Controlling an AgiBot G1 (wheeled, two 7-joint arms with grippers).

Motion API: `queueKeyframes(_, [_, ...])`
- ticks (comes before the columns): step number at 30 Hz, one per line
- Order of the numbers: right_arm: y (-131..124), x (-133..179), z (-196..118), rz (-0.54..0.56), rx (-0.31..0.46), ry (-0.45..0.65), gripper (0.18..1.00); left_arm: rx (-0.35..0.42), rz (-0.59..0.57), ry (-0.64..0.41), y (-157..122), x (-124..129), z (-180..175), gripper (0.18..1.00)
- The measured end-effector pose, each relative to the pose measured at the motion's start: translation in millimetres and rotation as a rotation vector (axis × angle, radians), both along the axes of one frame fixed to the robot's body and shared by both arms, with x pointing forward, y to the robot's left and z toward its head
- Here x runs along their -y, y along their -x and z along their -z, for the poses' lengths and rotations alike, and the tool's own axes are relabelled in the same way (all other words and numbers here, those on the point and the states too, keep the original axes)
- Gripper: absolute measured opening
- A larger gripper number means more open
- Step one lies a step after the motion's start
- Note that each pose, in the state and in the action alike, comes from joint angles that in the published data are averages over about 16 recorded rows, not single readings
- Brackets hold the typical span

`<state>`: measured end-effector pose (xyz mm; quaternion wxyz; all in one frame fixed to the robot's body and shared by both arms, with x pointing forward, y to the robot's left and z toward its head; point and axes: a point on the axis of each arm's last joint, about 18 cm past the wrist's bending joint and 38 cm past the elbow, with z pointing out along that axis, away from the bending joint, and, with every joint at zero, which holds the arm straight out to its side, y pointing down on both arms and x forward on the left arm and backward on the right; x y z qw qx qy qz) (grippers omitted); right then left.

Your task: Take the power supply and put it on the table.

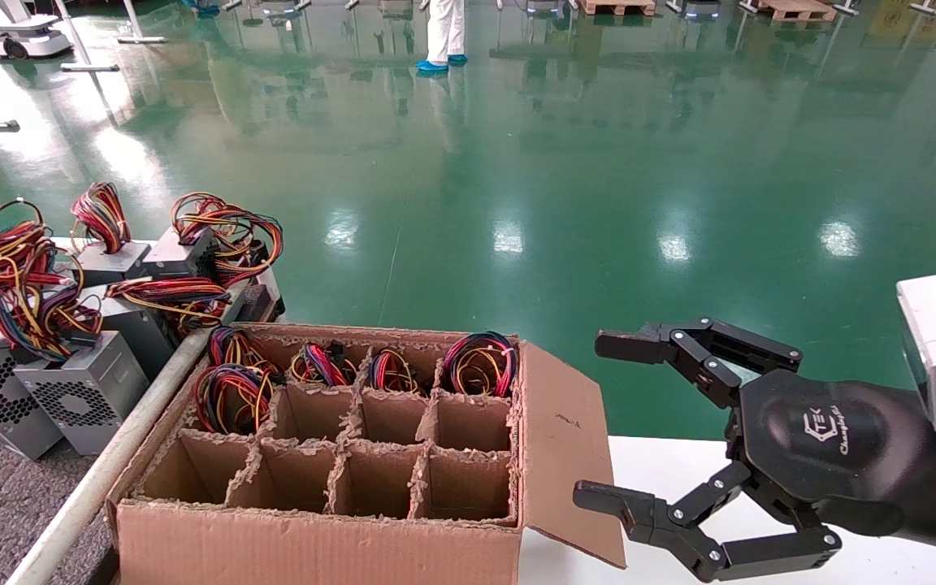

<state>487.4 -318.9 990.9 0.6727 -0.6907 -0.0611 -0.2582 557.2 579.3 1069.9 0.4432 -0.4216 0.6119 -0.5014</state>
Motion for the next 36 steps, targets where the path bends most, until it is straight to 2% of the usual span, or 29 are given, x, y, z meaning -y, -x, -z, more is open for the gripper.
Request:
queueKeyframes(9, [0,0,0,0.0,0.0,0.0,1.0,-0.001,0.0,-0.001,0,0,0,0.247])
queueKeyframes(15, [0,0,0,0.0,0.0,0.0,1.0,-0.001,0.0,0.001,0,0,0,0.302])
queueKeyframes(23, [0,0,0,0.0,0.0,0.0,1.0,-0.003,0.013,0.024,0,4,-5,0.436])
queueKeyframes(28, [0,0,0,0.0,0.0,0.0,1.0,0.006,0.038,0.103,1,12,-17,0.542])
queueKeyframes(36, [0,0,0,0.0,0.0,0.0,1.0,0.114,0.137,0.242,3,35,-58,0.732])
